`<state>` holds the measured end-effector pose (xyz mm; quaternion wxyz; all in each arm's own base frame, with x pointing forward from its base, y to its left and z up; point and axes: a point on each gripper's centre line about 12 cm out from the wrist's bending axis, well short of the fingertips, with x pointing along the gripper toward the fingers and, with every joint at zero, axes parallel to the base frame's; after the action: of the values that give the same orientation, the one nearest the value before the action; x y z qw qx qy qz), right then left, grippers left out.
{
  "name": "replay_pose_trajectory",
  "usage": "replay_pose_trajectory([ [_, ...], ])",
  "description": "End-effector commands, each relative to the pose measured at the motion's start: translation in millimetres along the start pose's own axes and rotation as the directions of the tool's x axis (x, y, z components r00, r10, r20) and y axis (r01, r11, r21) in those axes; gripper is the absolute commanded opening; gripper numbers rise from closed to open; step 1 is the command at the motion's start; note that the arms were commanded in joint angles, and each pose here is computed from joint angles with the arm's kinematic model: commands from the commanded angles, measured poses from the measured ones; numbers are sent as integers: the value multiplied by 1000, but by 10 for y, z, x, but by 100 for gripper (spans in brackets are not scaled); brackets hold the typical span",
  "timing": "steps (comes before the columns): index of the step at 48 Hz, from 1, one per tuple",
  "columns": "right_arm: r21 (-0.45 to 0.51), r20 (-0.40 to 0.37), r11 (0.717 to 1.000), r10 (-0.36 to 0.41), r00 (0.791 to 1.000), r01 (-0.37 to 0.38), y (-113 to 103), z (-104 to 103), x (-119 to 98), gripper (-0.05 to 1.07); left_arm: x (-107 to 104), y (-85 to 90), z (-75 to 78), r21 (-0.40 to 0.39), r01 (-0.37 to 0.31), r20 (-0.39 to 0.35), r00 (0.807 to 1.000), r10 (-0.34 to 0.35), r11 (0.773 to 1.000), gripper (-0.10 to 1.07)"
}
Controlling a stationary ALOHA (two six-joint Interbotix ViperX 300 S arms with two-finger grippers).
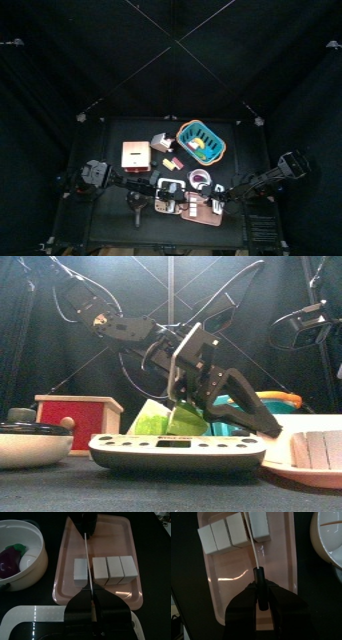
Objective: Cut sushi roll
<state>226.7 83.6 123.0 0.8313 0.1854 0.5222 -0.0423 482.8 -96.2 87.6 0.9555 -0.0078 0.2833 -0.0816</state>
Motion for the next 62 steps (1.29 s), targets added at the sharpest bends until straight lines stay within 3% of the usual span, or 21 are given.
replay_pose_trajectory([
  [1, 7, 7, 1000, 3, 1000, -3, 17, 37, 6, 42, -16, -98, -16, 14, 16, -24, 1000, -16, 1000, 29],
  [14, 21, 16, 1000, -9, 1000, 9, -27, 83, -25, 42, -46, -44, 55, 12, 8, -8, 1000, -8, 1000, 29],
  [32, 39, 98, 999, -24, 995, 21, -172, 246, -191, 42, -88, 170, 182, 6, -25, 22, 999, 25, 1000, 29],
  [44, 42, 105, 999, -25, 994, 21, -178, 267, -205, 42, -116, 193, 229, 23, -27, 32, 999, 27, 999, 29],
  [57, 10, 179, 1000, 7, 984, -9, -88, 432, -390, 42, -354, 154, 513, 98, -18, 86, 996, 10, 995, 29],
  [62, -3, 210, 1000, 20, 977, -20, -62, 484, -462, 42, -388, 123, 558, 118, -12, 96, 995, 1, 993, 29],
])
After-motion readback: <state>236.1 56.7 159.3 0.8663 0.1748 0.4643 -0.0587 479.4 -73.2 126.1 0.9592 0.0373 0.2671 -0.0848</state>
